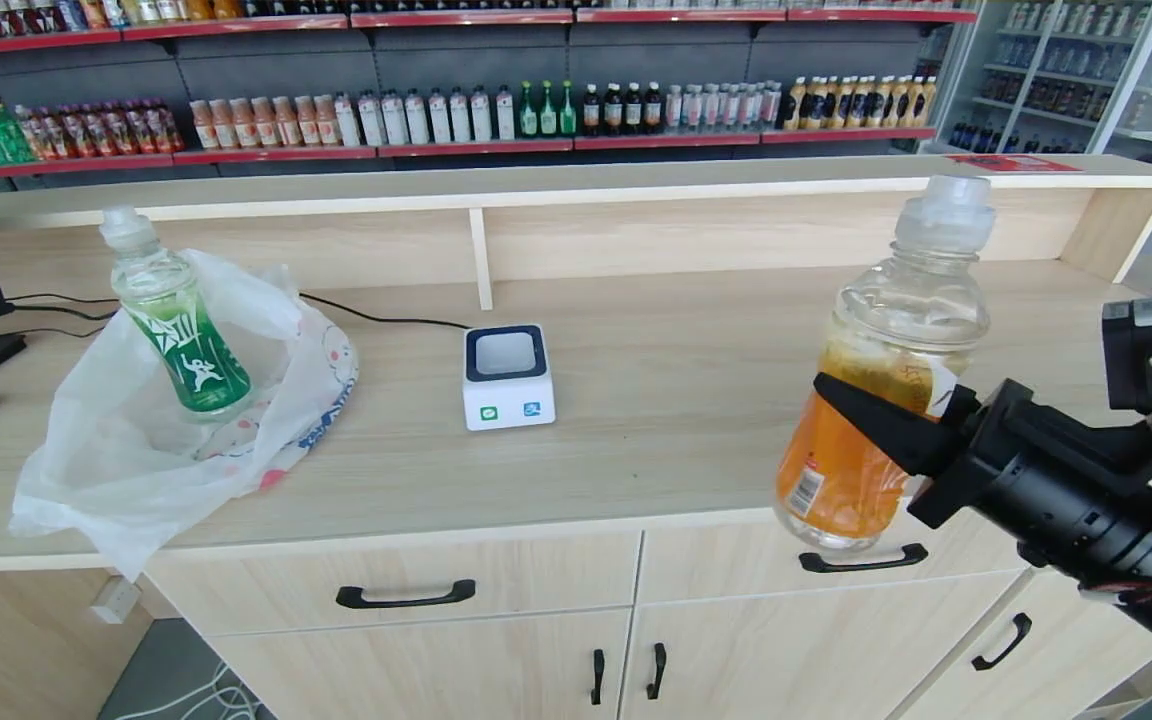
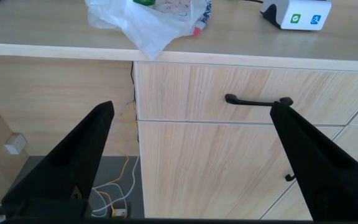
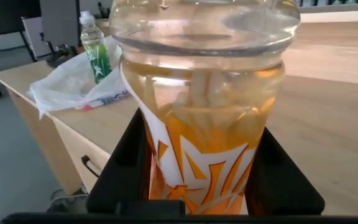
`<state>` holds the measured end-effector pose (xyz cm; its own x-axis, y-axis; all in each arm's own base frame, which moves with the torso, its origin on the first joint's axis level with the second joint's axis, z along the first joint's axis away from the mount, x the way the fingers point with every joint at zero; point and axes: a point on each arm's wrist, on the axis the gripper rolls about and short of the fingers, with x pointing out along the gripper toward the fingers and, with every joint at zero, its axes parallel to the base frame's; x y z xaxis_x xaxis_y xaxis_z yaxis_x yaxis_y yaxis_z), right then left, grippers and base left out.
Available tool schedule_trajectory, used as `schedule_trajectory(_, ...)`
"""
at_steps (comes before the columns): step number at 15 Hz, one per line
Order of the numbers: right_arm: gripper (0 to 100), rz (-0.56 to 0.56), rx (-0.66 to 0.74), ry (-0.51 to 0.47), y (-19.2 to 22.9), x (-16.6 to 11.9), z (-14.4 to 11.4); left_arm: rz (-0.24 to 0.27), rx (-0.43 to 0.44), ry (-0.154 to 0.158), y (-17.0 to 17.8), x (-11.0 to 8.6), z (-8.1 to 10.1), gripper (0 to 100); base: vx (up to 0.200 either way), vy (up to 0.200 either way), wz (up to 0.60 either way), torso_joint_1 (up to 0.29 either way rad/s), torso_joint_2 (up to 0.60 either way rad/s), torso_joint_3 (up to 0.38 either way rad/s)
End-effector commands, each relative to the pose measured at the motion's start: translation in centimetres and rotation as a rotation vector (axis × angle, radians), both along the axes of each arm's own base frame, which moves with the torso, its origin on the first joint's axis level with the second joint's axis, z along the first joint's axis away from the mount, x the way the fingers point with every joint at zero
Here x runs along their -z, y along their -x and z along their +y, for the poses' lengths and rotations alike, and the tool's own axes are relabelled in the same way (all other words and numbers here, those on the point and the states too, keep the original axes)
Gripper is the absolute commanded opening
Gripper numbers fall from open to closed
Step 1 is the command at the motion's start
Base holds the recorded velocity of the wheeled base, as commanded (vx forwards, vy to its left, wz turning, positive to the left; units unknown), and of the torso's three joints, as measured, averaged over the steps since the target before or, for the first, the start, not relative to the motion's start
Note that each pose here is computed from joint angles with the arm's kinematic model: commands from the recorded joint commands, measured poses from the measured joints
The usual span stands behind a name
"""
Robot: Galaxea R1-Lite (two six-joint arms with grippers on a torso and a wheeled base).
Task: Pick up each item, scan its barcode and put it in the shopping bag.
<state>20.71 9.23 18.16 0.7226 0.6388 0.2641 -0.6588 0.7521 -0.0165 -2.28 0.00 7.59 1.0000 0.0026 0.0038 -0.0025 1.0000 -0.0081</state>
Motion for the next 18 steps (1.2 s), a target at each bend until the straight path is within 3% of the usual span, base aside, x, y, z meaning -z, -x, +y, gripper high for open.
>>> schedule_trajectory(1,0,-0.013,0.187,0.045,-0.4,0.5,-2.3,-0.001,0.001,0.0,0.0,0.0,0.0,100,0.0,0.0,0.0,0.0,0.0,0.0)
schedule_trajectory(3,0,-0.047,0.351,0.062,-1.1,0.1,-3.6,-0.001,-0.002,0.001,0.0,0.0,0.0,100,0.0,0.0,0.0,0.0,0.0,0.0)
schedule_trajectory(8,0,0.002,0.56,0.064,-0.8,0.9,-5.5,0.001,-0.002,0.004,0.0,0.0,0.0,100,0.0,0.0,0.0,0.0,0.0,0.0)
schedule_trajectory(10,0,0.009,0.572,0.066,-0.1,1.1,-5.7,-0.001,-0.001,0.003,0.0,0.0,0.0,100,0.0,0.0,0.0,0.0,0.0,0.0)
schedule_trajectory(13,0,-0.005,0.573,0.059,0.0,0.8,-5.7,-0.001,-0.002,0.004,0.0,0.0,0.0,100,-0.2,0.0,0.0,0.007,0.01,0.001)
schedule_trajectory(16,0,-0.011,0.571,0.046,-0.3,0.5,-5.6,-0.001,-0.001,0.003,0.0,0.0,0.0,100,0.0,0.0,0.0,0.0,0.0,0.0)
schedule_trajectory(18,0,-0.019,0.57,0.041,-0.2,0.3,-5.7,0.001,-0.001,0.003,0.0,0.0,0.0,100,0.0,0.2,0.0,-0.015,-0.01,0.002)
